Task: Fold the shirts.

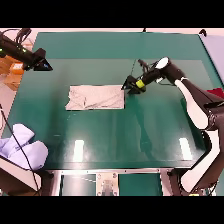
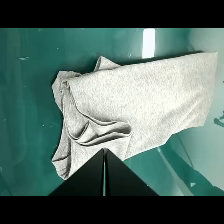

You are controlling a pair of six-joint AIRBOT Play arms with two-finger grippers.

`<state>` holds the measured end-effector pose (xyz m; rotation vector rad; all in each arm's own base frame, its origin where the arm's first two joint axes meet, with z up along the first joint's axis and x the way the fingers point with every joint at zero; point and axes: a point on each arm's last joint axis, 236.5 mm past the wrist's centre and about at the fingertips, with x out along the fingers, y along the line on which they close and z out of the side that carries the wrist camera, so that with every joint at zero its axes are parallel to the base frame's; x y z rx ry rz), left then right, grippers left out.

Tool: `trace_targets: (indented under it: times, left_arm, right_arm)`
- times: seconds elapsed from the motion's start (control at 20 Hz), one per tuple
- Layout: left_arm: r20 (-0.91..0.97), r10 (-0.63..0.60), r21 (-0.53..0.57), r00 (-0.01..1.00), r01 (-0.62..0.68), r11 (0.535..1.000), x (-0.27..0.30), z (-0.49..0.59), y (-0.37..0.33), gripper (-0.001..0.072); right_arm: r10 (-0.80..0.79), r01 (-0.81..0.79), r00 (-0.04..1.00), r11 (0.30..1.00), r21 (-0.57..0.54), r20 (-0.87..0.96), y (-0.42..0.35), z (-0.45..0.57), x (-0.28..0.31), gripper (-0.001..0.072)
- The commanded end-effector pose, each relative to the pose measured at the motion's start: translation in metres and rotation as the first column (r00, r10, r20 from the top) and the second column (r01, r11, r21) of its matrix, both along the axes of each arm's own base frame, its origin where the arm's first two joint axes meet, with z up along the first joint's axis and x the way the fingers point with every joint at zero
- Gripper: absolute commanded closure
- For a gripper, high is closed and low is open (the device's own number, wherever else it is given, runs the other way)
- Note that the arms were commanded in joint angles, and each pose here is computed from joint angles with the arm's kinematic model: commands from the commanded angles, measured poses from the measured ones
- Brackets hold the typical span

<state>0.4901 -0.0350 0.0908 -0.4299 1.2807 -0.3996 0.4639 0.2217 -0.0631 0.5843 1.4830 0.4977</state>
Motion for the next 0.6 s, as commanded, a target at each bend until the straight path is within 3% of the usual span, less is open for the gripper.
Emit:
trace_targets:
  times: [0.0,0.05,0.15,0.3,0.55]
  left_arm:
    - [-0.003,0.007,-0.002,1.000,-0.007,1.000,0.000,0.000,0.000,0.0685]
    - [-0.003,0.007,-0.002,1.000,-0.007,1.000,0.000,0.000,0.000,0.0685]
    - [-0.005,0.007,-0.003,1.000,-0.007,1.000,0.000,0.000,0.000,0.0685]
    - [-0.011,0.002,-0.003,1.000,-0.002,1.000,-0.002,0.000,-0.001,0.0685]
    - [-0.033,-0.014,-0.003,0.999,0.014,1.000,-0.008,-0.001,-0.002,0.0685]
  right_arm:
    - [-0.020,0.022,1.000,0.998,0.057,-0.023,0.027,-0.028,-0.017,0.0181]
    - [-0.028,0.029,0.999,0.997,0.067,-0.022,0.036,-0.032,-0.017,0.0199]
    - [-0.041,0.041,0.999,0.992,0.118,0.000,0.054,-0.028,-0.012,0.0466]
    - [-0.067,0.054,0.996,0.978,0.200,0.056,0.068,-0.008,0.003,0.0701]
    - [-0.102,0.032,0.964,0.961,0.274,0.244,0.032,0.103,0.048,0.0701]
